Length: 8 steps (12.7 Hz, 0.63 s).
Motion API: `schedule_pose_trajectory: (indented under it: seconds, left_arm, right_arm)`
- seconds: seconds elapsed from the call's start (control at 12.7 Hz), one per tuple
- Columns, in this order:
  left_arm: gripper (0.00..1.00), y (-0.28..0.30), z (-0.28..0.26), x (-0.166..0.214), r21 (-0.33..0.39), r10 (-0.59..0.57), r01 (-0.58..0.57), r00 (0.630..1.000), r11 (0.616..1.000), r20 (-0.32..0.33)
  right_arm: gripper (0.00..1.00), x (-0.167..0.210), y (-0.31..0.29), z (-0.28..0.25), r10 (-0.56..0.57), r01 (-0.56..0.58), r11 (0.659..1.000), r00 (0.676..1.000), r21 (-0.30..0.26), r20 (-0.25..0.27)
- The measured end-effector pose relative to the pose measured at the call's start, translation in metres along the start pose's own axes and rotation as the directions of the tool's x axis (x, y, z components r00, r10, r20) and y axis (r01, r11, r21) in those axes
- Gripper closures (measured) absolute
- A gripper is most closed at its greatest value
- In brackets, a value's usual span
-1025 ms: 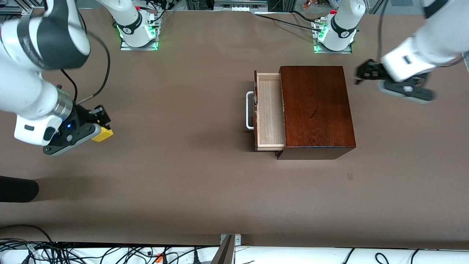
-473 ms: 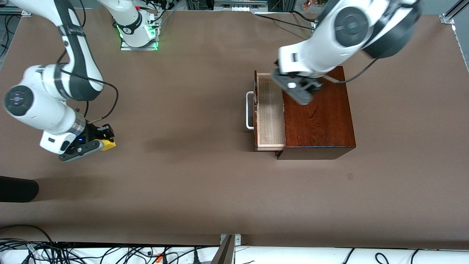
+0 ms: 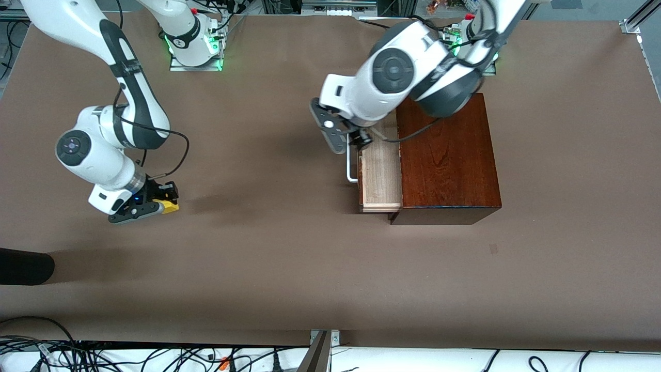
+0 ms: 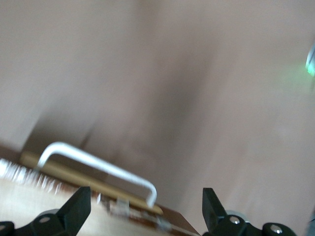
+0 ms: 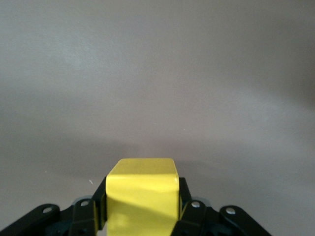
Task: Open drawer, take yellow block, close drawer
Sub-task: 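Carry the cube away with the right gripper while the left gripper reaches the drawer, then set the yellow cube on the table and open the right gripper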
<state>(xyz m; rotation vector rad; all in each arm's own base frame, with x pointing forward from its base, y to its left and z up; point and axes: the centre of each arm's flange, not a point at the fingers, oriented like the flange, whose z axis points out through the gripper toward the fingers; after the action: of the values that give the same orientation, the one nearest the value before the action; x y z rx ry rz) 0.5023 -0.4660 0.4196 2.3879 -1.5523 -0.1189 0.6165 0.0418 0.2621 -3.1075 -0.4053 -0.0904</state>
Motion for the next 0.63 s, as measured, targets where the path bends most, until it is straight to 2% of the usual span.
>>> schedule_pose_trajectory:
  seconds: [0.16, 0.32, 0.63]
  left_arm:
    - [0.0, -0.003, 0.036, 0.01, 0.01, 0.173, -0.173, 0.985, 0.985, 0.022]
    - [0.0, 0.003, 0.071, 0.016, 0.031, 0.29, -0.294, 0.952, 0.955, 0.095]
    - [0.0, 0.003, 0.12, 0.016, 0.046, 0.36, -0.377, 0.91, 0.925, 0.205]
  right_arm:
    - [0.44, -0.002, -0.001, 0.014, 0.056, -0.056, 0.998, 0.998, 0.004, 0.018]
    - [0.44, -0.004, -0.002, 0.025, 0.124, -0.124, 0.992, 0.992, 0.005, 0.035]
    - [0.44, -0.006, -0.009, 0.055, 0.164, -0.165, 0.986, 0.986, 0.015, 0.041]
